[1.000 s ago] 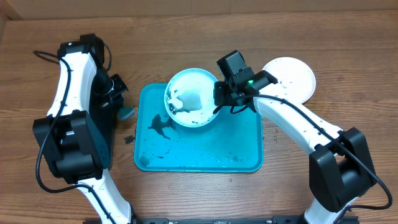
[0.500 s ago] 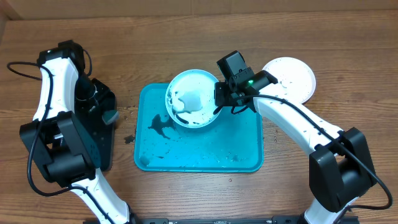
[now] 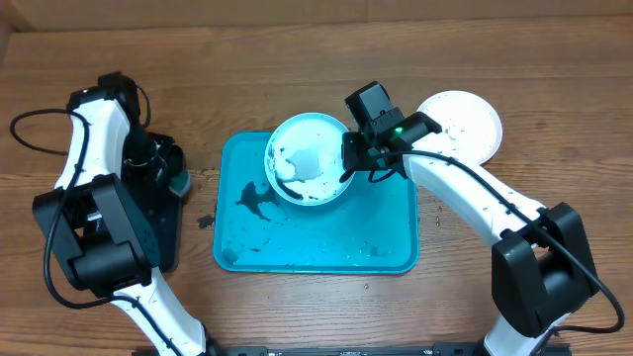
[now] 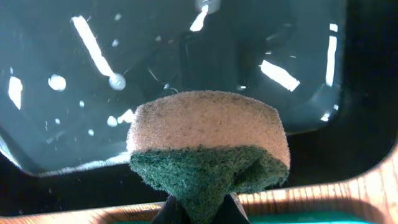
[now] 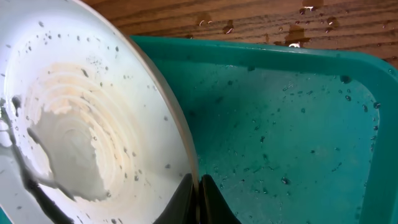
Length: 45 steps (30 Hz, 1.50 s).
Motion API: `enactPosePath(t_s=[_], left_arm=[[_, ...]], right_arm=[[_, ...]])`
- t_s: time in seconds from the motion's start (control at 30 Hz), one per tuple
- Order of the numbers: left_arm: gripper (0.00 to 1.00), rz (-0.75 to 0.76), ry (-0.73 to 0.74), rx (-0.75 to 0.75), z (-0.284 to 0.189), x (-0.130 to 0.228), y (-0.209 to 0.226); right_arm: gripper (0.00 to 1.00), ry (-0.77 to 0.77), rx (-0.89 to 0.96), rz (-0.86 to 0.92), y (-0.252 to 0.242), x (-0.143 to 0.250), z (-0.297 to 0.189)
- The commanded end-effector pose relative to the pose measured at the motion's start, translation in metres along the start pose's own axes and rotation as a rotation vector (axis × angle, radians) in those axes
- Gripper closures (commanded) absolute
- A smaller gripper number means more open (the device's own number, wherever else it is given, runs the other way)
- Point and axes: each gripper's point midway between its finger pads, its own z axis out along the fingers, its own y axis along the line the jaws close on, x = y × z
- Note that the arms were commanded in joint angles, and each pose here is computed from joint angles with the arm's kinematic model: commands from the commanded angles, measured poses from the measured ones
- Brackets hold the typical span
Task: Clean dirty plates on tray and stack at the side
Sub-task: 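Tilt the plate up with the right gripper, retract left arm, then lift the light-blue-rimmed plate off the teal tray with the right gripper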
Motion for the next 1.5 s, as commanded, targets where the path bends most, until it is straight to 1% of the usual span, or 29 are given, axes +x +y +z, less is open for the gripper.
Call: enactPosePath(t_s=[0.0,0.13,0.37,0.47,0.57,0.73,0.77,0.8,0.87,1.0,1.17,1.27,1.4,1.47], left_arm=[[0.92,-0.186,-0.02,0.005,-0.001,-0.008,0.007],[0.94,-0.256,-0.021,0.031,-0.001,-0.016,0.005],[0.96,-0.298,-0.013,0.038,-0.001,-0.025,0.01],[0.91,-0.336,-0.011,0.039,-0.001,-0.027,0.012],[0.91,-0.376,-0.017,0.038,0.0,-0.03,0.014],[0.9,-0.388,-0.051,0.047,0.0,-0.037,0.012],[0.89,-0.394,-0.059,0.046,0.0,-0.039,0.012],[0.81,-0.394,-0.062,0.048,-0.001,-0.039,0.012],[0.57,-0.394,-0.061,0.048,-0.001,-0.039,0.012],[0.51,-0.389,-0.056,0.047,0.0,-0.038,0.012],[0.49,-0.36,-0.035,0.056,0.0,-0.034,0.009],[0.46,-0.259,0.06,0.106,-0.001,-0.018,-0.002],[0.48,-0.131,0.18,0.186,-0.006,0.004,-0.017],[0.49,-0.067,0.213,0.213,-0.008,0.014,-0.024]], right_arm=[[0.96,-0.03,-0.01,0.001,0.002,-0.01,-0.007],[0.96,-0.025,-0.008,0.001,0.002,-0.009,-0.007],[0.96,-0.023,-0.006,0.001,0.002,-0.009,-0.007],[0.96,-0.026,-0.007,0.001,0.002,-0.009,-0.007],[0.96,-0.026,-0.008,0.001,0.002,-0.01,-0.007],[0.96,-0.026,-0.008,0.001,0.002,-0.01,-0.007],[0.96,-0.026,-0.008,0.001,0.002,-0.009,-0.007],[0.96,-0.026,-0.008,0.001,0.002,-0.009,-0.007],[0.96,-0.026,-0.008,0.001,0.002,-0.01,-0.007],[0.96,-0.027,-0.008,0.001,0.002,-0.01,-0.007],[0.96,-0.028,-0.009,0.0,0.002,-0.01,-0.007],[0.96,-0.041,-0.016,0.0,0.004,-0.013,-0.007],[0.96,-0.051,-0.021,-0.001,0.005,-0.016,-0.007],[0.96,-0.051,-0.017,-0.001,0.004,-0.016,-0.007]])
